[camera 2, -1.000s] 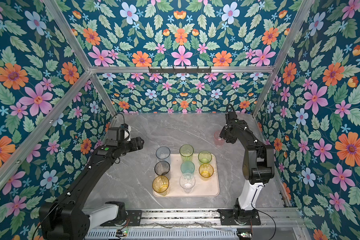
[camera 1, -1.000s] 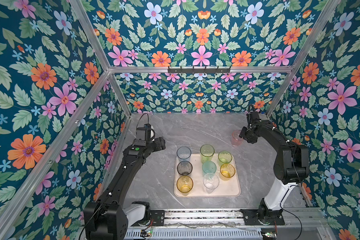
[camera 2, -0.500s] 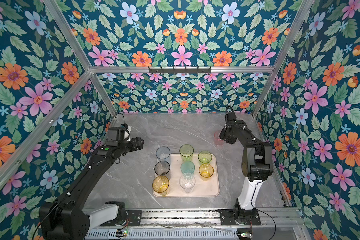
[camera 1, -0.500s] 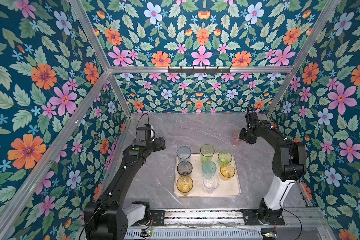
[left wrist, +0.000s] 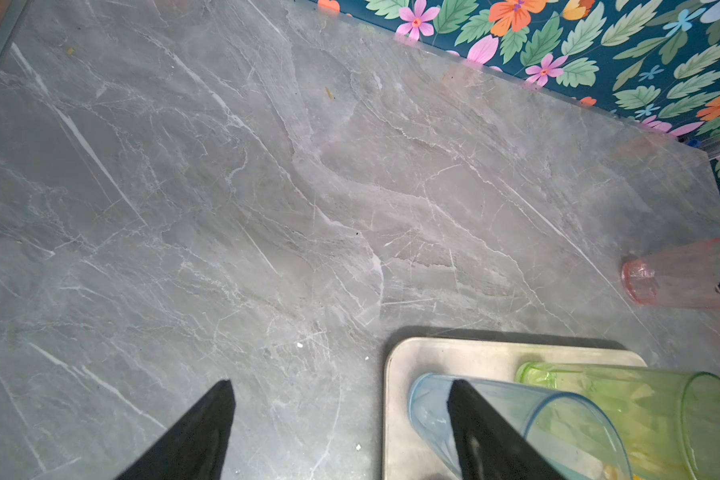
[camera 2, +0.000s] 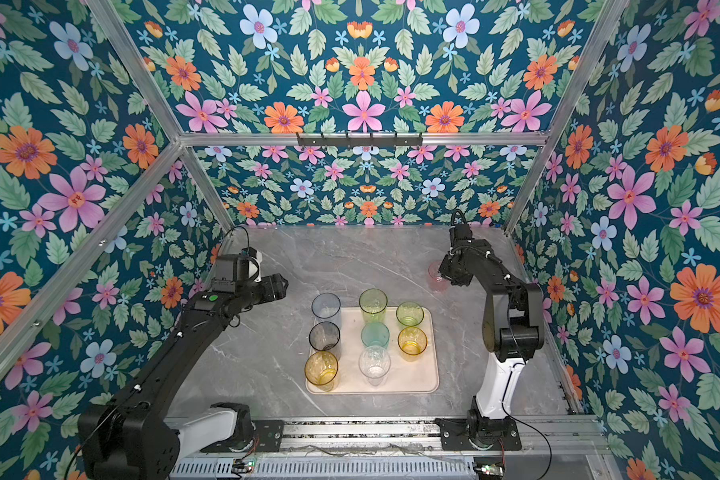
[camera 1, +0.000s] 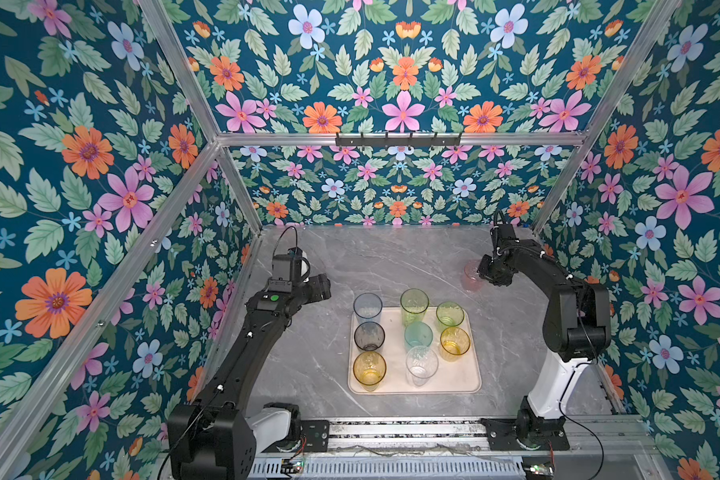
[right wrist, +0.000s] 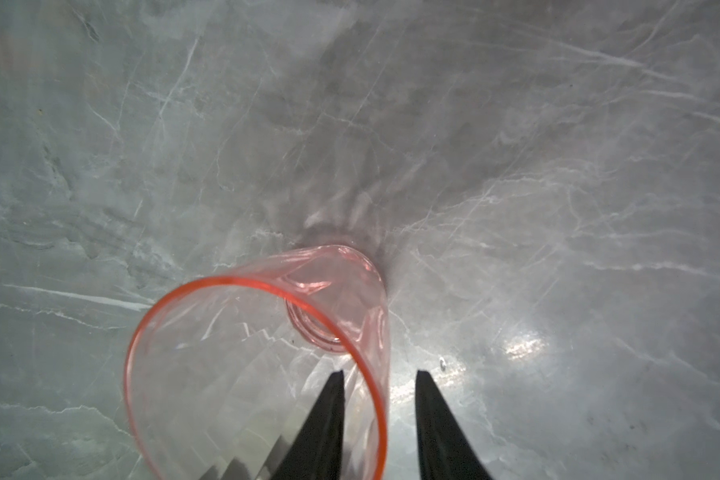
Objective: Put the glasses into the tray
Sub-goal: 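Lower the right gripper over the pink glass rim and close it, then lift the pink glass with the right gripper and carry it to the tray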
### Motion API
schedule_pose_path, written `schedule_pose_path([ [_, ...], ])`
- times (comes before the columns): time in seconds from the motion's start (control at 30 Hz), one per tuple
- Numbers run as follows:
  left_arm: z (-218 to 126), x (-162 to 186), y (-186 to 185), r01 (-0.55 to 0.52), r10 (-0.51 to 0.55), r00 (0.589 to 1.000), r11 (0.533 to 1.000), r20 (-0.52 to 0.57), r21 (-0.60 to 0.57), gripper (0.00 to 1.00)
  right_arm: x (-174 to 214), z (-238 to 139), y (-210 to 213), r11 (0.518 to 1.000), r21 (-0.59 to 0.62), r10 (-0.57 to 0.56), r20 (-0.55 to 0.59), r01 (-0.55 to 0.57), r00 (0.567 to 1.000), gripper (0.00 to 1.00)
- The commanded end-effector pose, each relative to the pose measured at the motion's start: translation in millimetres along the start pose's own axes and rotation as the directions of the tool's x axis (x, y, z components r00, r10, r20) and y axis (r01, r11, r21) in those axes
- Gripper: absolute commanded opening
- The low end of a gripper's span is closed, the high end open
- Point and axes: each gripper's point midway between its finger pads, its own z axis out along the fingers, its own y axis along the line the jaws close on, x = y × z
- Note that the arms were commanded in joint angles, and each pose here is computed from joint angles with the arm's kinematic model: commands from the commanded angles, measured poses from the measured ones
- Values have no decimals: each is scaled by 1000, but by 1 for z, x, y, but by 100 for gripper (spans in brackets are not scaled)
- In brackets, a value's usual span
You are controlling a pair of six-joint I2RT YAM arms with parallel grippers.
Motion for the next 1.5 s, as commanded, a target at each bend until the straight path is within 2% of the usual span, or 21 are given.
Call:
schedule_pose_path([
  [0.0,0,-2,0,0,0,1000,1000,7,-2,83,3,-1,0,1000,2,-13,-16,13,1000,28],
  [0.23,0,-2,0,0,0,1000,1000,7,-2,83,3,0,2,1000,-6,-15,-21,15,1000,22],
  [0.37,0,-2,1,0,0,1000,1000,7,-3,83,4,0,3,1000,-11,-23,-29,23,999,14],
  [0.73,-1,-2,0,-2,2,1000,1000,8,-2,83,6,-7,3,999,-17,-33,-35,32,999,7],
  [1.0,-1,-2,0,-2,2,1000,1000,7,1,83,9,-26,-4,998,18,-65,-43,66,997,1],
  [1.47,-1,-1,0,-3,3,1000,1000,4,2,83,29,-90,-1,990,8,-140,1,140,990,0],
])
